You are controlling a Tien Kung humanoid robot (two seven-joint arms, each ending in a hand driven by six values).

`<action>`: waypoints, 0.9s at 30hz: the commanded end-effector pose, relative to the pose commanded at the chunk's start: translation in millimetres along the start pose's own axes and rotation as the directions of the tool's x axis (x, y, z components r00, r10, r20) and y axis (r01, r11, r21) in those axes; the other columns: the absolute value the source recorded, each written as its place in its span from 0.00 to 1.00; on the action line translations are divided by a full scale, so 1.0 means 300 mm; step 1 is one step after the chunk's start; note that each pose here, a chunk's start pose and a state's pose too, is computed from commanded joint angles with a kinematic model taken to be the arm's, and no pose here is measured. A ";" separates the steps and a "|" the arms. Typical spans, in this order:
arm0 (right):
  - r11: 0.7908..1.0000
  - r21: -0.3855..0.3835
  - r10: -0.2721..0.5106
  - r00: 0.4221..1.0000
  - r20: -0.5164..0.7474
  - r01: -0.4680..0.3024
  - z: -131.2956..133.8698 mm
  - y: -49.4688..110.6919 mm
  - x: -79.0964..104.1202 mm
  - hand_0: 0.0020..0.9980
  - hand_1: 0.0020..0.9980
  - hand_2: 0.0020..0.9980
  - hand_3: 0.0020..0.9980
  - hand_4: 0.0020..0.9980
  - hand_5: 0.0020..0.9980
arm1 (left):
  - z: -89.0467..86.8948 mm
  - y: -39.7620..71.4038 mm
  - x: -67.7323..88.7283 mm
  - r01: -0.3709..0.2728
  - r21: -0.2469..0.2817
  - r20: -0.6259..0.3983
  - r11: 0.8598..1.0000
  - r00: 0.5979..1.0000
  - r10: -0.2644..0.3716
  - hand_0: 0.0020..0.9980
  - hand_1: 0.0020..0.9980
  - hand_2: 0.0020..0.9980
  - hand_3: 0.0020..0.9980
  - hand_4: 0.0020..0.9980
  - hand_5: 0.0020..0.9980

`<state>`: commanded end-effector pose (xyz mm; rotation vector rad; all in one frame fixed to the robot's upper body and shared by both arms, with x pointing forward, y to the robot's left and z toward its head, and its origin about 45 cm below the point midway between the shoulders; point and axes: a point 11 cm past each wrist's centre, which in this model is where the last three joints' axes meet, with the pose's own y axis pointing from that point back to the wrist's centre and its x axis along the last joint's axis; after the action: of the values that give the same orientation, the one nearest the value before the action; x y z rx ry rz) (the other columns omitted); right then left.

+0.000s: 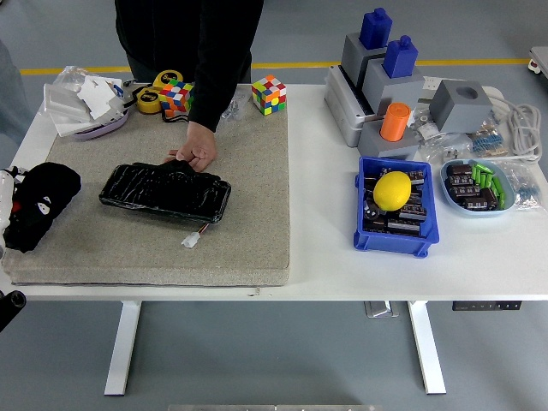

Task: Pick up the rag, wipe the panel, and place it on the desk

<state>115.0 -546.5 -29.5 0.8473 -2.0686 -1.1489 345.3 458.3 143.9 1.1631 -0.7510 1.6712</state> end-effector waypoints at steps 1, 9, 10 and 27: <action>1.000 0.000 0.000 1.000 0.000 0.000 0.001 0.000 -0.001 0.73 0.63 0.68 0.64 1.00 0.65 | -0.003 0.001 -0.009 0.011 0.004 -0.001 1.000 1.000 -0.011 0.29 0.33 0.47 0.57 0.54 0.11; 1.000 -0.001 -0.001 1.000 0.001 0.001 0.003 0.000 -0.002 0.73 0.63 0.68 0.64 1.00 0.65 | -0.016 0.006 -0.044 0.047 0.029 -0.033 0.998 0.998 -0.046 0.34 0.47 0.52 0.58 0.59 0.15; 1.000 -0.001 -0.001 1.000 0.000 0.001 0.003 0.000 -0.001 0.73 0.63 0.68 0.64 1.00 0.65 | -0.018 0.007 -0.047 0.054 0.036 -0.035 0.998 0.998 -0.053 0.34 0.47 0.52 0.58 0.59 0.15; 1.000 -0.008 0.004 1.000 -0.005 -0.004 0.011 0.000 0.007 0.73 0.63 0.67 0.64 1.00 0.64 | -0.021 0.012 -0.058 0.116 0.070 -0.037 0.991 0.993 -0.113 0.44 0.63 0.70 0.76 1.00 0.69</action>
<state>111.2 -546.6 -30.6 0.8414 -2.0594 -1.1505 341.5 456.5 125.5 1.2032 -0.5965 1.6286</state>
